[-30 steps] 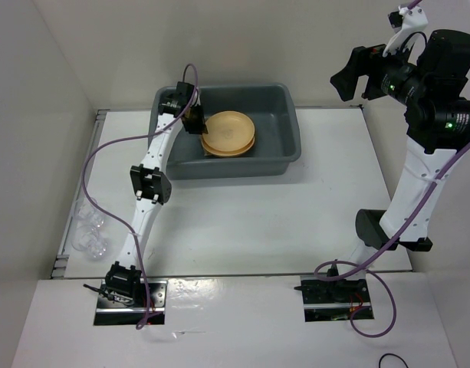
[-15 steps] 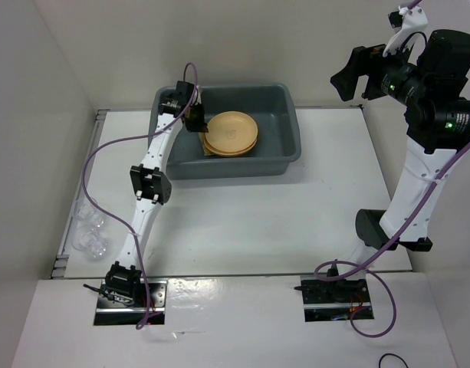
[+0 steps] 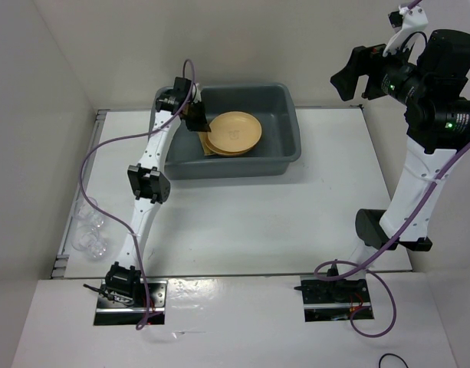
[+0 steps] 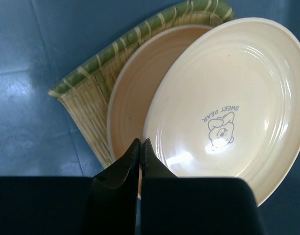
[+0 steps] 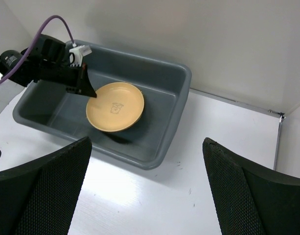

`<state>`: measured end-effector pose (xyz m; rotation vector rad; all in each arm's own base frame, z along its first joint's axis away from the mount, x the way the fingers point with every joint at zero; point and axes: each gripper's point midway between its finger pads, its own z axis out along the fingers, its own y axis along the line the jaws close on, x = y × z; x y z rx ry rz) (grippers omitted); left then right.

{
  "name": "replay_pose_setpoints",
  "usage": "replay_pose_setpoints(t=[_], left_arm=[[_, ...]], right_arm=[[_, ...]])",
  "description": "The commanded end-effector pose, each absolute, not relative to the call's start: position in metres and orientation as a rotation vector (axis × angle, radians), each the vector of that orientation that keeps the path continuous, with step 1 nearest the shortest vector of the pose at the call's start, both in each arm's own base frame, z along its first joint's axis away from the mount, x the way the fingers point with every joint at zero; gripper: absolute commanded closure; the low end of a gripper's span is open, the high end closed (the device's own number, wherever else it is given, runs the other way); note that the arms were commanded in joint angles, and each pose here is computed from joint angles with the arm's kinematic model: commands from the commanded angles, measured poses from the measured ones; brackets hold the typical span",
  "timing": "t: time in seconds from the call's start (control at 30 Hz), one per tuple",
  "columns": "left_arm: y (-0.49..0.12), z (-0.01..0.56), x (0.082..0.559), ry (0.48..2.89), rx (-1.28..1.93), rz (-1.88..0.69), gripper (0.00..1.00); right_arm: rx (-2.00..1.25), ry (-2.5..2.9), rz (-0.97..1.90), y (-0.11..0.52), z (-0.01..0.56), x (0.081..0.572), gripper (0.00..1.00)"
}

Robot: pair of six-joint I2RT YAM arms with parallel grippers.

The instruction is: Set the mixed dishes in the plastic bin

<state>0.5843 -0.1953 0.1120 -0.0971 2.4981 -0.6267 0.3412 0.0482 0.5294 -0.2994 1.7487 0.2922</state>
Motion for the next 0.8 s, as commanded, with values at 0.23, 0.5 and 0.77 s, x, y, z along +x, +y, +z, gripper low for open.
replay_pose_setpoints(t=[0.23, 0.5, 0.77], left_arm=[[-0.193, 0.137, 0.559, 2.544, -0.088, -0.623, 0.89], [-0.173, 0.165, 0.566, 2.473, -0.143, -0.482, 0.00], [-0.221, 0.290, 0.564, 2.143, 0.040, -0.746, 0.00]], right_arm=[[-0.292, 1.723, 0.288, 0.046, 0.536, 0.342, 0.02], [-0.299, 1.722, 0.296, 0.048, 0.537, 0.342, 0.02], [-0.300, 1.712, 0.293, 0.048, 0.539, 0.340, 0.02]])
